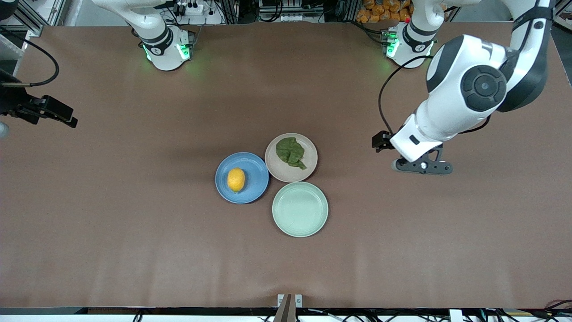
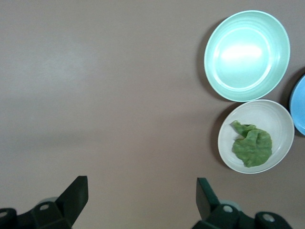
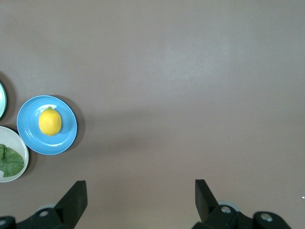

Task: Pick lemon and lettuce from blue and beige plates
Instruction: 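Lower the left gripper over the lettuce while the right gripper reaches the lemon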

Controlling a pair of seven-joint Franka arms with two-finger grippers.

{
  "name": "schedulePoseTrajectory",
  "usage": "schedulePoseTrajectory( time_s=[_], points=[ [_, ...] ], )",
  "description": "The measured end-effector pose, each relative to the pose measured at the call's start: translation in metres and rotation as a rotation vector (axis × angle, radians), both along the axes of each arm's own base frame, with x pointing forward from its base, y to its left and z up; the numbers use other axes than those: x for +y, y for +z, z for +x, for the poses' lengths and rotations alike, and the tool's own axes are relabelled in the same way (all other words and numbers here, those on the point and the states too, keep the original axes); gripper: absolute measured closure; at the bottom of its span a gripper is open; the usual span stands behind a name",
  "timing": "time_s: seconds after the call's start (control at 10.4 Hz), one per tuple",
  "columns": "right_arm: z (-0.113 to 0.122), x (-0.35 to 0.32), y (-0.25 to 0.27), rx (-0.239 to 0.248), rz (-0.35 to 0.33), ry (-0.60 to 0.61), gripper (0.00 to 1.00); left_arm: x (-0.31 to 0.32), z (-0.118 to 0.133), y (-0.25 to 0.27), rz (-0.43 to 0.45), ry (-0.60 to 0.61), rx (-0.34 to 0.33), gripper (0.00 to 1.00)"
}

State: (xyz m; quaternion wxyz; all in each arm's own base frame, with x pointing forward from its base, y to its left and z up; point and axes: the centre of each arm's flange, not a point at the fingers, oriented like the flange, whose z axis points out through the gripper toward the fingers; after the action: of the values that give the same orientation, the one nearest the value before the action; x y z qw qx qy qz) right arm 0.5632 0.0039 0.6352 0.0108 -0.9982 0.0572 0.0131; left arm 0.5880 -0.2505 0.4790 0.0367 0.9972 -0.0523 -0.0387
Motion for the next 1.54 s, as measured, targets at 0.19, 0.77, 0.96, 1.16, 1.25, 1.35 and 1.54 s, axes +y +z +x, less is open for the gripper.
schedulePoseTrajectory(
  time_s=[0.19,0.77,0.96,1.16,1.25,1.35,1.54],
  points=[
    [0.000,0.000,0.000,0.001,0.000,0.001,0.00,-0.027,-0.002,-0.017,-0.012,-0.017,-0.005,0.00],
    [0.003,0.014,-0.006,0.011,0.001,0.027,0.00,-0.130,-0.028,-0.087,-0.026,0.088,-0.001,0.00],
    [0.011,0.030,-0.018,0.017,0.002,0.052,0.00,-0.159,-0.035,-0.115,-0.036,0.136,-0.006,0.00],
    [0.022,0.045,-0.036,0.027,0.007,0.069,0.00,-0.187,-0.044,-0.143,-0.053,0.180,-0.029,0.00],
    [0.028,0.057,-0.046,0.028,0.011,0.059,0.00,-0.200,-0.050,-0.157,-0.049,0.193,-0.047,0.00],
    [0.034,0.071,-0.057,0.028,0.013,0.042,0.00,-0.209,-0.053,-0.168,-0.044,0.206,-0.060,0.00],
    [0.046,0.110,-0.094,0.022,0.022,0.003,0.00,-0.224,-0.058,-0.189,-0.048,0.212,-0.074,0.00]
  ],
)
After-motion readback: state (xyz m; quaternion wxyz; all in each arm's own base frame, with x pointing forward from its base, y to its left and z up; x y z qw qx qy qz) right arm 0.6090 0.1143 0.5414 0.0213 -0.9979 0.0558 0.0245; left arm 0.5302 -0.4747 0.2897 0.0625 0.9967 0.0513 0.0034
